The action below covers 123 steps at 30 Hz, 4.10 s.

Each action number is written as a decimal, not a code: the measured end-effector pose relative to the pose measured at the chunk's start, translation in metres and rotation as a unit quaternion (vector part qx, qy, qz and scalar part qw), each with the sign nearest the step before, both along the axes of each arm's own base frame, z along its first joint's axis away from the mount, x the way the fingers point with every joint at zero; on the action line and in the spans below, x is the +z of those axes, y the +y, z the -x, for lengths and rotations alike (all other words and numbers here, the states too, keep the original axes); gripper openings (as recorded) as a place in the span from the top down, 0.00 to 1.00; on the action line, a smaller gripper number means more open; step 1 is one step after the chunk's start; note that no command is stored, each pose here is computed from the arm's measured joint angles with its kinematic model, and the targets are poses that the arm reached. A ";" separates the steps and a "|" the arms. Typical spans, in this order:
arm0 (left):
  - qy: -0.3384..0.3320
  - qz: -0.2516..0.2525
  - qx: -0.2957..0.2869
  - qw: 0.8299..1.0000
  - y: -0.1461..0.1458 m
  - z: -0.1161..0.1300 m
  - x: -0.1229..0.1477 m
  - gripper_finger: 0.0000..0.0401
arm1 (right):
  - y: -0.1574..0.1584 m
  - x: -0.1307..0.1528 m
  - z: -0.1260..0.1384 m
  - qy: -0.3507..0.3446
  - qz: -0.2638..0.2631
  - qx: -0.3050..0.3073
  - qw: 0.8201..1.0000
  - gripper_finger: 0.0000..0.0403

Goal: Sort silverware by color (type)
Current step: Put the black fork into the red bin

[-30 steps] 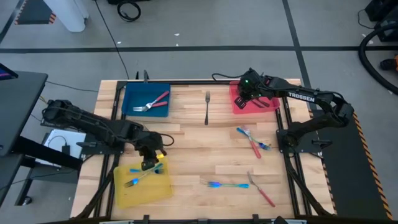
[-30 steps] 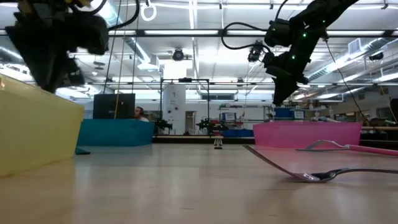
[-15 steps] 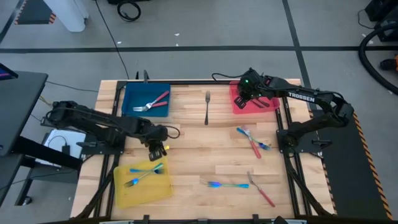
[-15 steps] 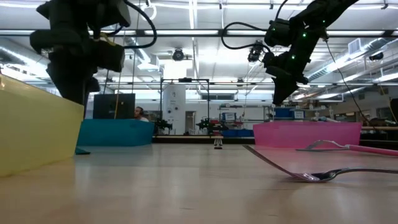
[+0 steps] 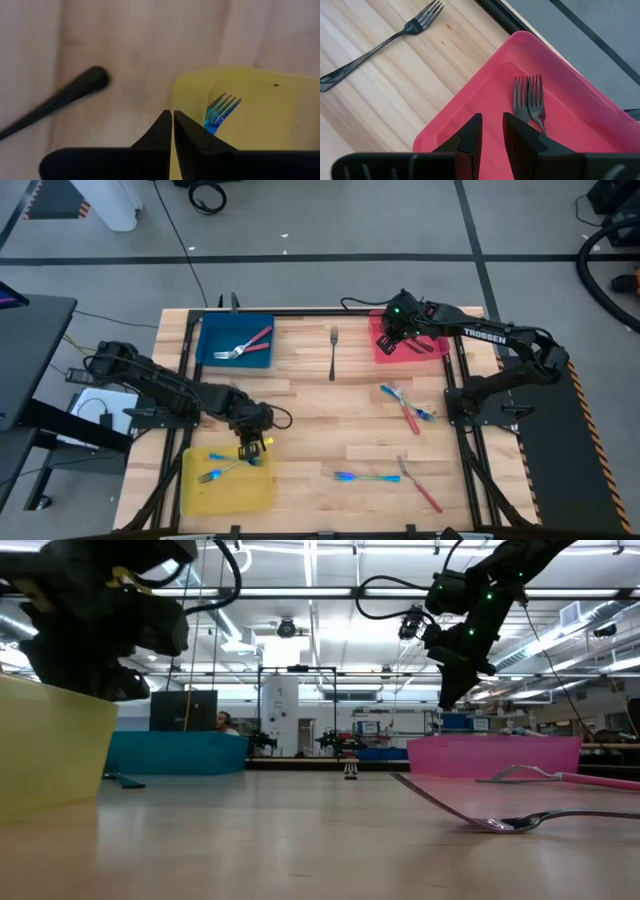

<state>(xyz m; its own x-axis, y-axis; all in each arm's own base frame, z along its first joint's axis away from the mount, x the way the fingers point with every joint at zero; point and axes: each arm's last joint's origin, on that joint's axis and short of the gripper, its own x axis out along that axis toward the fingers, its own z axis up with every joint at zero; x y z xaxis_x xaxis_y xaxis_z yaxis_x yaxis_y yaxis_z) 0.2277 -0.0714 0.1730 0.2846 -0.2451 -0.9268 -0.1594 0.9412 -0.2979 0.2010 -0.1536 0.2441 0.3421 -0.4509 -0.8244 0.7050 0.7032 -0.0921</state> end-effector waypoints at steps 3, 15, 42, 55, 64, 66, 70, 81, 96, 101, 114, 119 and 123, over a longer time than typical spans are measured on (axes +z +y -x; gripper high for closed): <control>-0.007 0.007 -0.017 1.000 -0.012 0.002 0.001 0.96 | 0.000 0.000 0.000 0.000 0.000 0.000 1.000 0.79; -0.027 -0.042 0.009 0.999 0.013 -0.005 0.001 0.96 | -0.001 0.002 -0.002 -0.024 -0.004 -0.004 1.000 0.79; -0.315 -0.126 0.160 0.927 0.127 -0.052 0.035 0.74 | 0.047 0.006 -0.038 -0.074 -0.007 0.109 0.991 0.79; -0.437 -0.156 0.306 0.832 0.181 -0.065 0.062 0.74 | 0.041 0.010 -0.039 -0.074 0.056 0.036 0.995 0.79; -0.369 -0.175 0.297 0.863 0.217 -0.128 0.071 0.74 | 0.040 0.011 -0.040 -0.084 0.059 0.034 0.994 0.79; -0.332 -0.171 0.298 0.878 0.223 -0.139 0.065 0.74 | 0.040 0.011 -0.040 -0.087 0.058 0.025 0.994 0.79; -0.285 -0.101 0.320 0.898 0.239 -0.159 0.045 0.74 | 0.039 0.012 -0.039 -0.088 0.072 -0.018 0.993 0.79; -0.242 -0.055 0.335 0.909 0.259 -0.187 0.004 0.74 | 0.037 0.011 -0.035 -0.065 0.103 -0.060 0.991 0.79; -0.199 -0.098 0.375 0.900 0.254 -0.188 -0.015 0.74 | 0.034 0.012 -0.034 -0.065 0.118 -0.080 0.988 0.79; -0.154 -0.090 0.375 0.910 0.251 -0.182 -0.021 0.74 | 0.034 0.012 -0.034 -0.067 0.117 -0.079 0.988 0.79; -0.111 -0.039 0.291 0.949 0.247 -0.186 0.009 0.74 | 0.035 0.011 -0.033 -0.054 0.114 -0.073 0.989 0.79; -0.111 -0.070 0.248 0.960 0.250 -0.190 0.046 0.74 | 0.036 0.009 -0.031 -0.043 0.110 -0.072 0.990 0.79; -0.047 -0.074 0.215 0.973 0.248 -0.179 0.058 0.74 | 0.037 0.008 -0.030 -0.041 0.096 -0.069 0.992 0.79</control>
